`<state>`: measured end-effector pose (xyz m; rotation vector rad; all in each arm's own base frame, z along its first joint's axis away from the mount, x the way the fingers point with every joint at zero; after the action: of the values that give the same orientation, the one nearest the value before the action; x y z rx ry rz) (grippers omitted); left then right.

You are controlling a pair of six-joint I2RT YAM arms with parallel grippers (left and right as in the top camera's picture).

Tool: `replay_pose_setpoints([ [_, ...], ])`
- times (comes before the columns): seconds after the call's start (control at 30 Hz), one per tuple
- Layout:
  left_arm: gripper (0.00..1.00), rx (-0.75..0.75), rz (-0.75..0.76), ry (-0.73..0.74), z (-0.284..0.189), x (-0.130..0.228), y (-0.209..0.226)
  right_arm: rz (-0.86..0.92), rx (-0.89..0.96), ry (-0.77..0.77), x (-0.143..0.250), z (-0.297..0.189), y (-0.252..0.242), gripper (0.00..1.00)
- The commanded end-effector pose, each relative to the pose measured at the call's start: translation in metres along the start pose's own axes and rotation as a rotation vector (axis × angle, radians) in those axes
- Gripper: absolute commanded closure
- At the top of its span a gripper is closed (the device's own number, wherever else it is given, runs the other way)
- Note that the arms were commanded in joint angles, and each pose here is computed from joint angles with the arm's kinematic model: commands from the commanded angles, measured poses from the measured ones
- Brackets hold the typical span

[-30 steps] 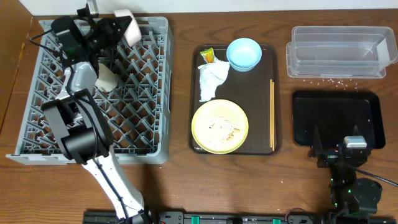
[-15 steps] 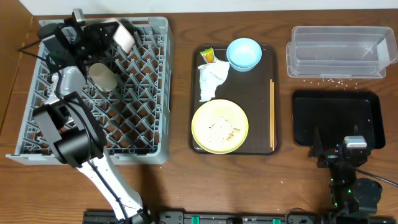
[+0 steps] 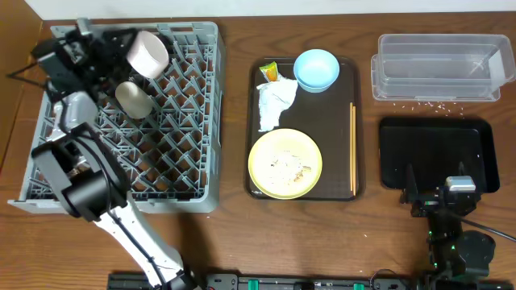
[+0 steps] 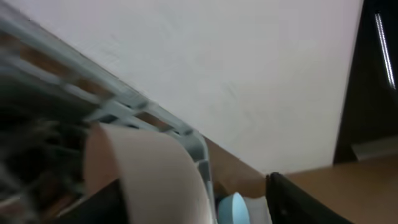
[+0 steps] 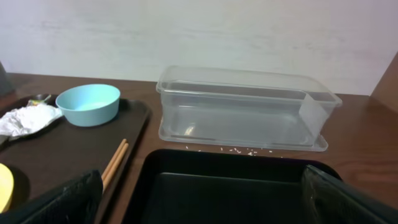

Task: Sort waste into correct bins and load items into the dishwasher
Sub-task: 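Place the pink bowl in the rack and release the left gripper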

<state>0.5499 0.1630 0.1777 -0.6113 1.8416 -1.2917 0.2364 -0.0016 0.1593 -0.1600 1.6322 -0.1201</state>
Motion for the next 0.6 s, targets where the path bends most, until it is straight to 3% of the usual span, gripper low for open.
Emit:
replay_pose_setpoints([
  [0.0,0.31,-0.035,0.018,-0.085,-0.031,-0.025,0.007,-0.014,0.004,0.0,0.001,0.0,-0.001,0.01],
  [0.2,0.25,-0.057,0.013,-0.154,-0.066,-0.046,0.015,-0.014,0.004,0.0,0.001,0.0,-0.001,0.01],
  [0.33,0.28,-0.072,-0.008,-0.177,-0.082,-0.052,0.021,-0.014,0.005,0.0,0.001,0.0,-0.001,0.01],
  [0.37,0.33,-0.075,-0.01,-0.182,-0.085,-0.053,0.02,-0.014,0.004,0.0,0.001,0.0,-0.001,0.01],
  [0.5,0.82,-0.073,0.03,-0.188,-0.09,-0.055,0.001,-0.014,0.005,0.0,0.001,0.0,-0.001,0.01],
  [0.53,0.91,-0.075,0.053,-0.188,-0.091,-0.055,-0.006,-0.014,0.004,0.0,0.001,0.0,-0.001,0.01],
  [0.57,0.92,-0.085,0.081,-0.191,-0.091,-0.054,-0.015,-0.014,0.004,0.0,0.001,0.0,-0.001,0.01],
])
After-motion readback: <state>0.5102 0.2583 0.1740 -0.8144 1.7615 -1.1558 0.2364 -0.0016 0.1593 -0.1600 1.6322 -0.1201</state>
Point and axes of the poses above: each gripper's point midway between its finger pads, its own z axis out along the fingers, its own y axis along the line the jaws close on, x = y × z, the point moved 1 cm from there along -z, back along the fingers, and after that the axes turned 8 degrees about -z, right-handed, at the moved point
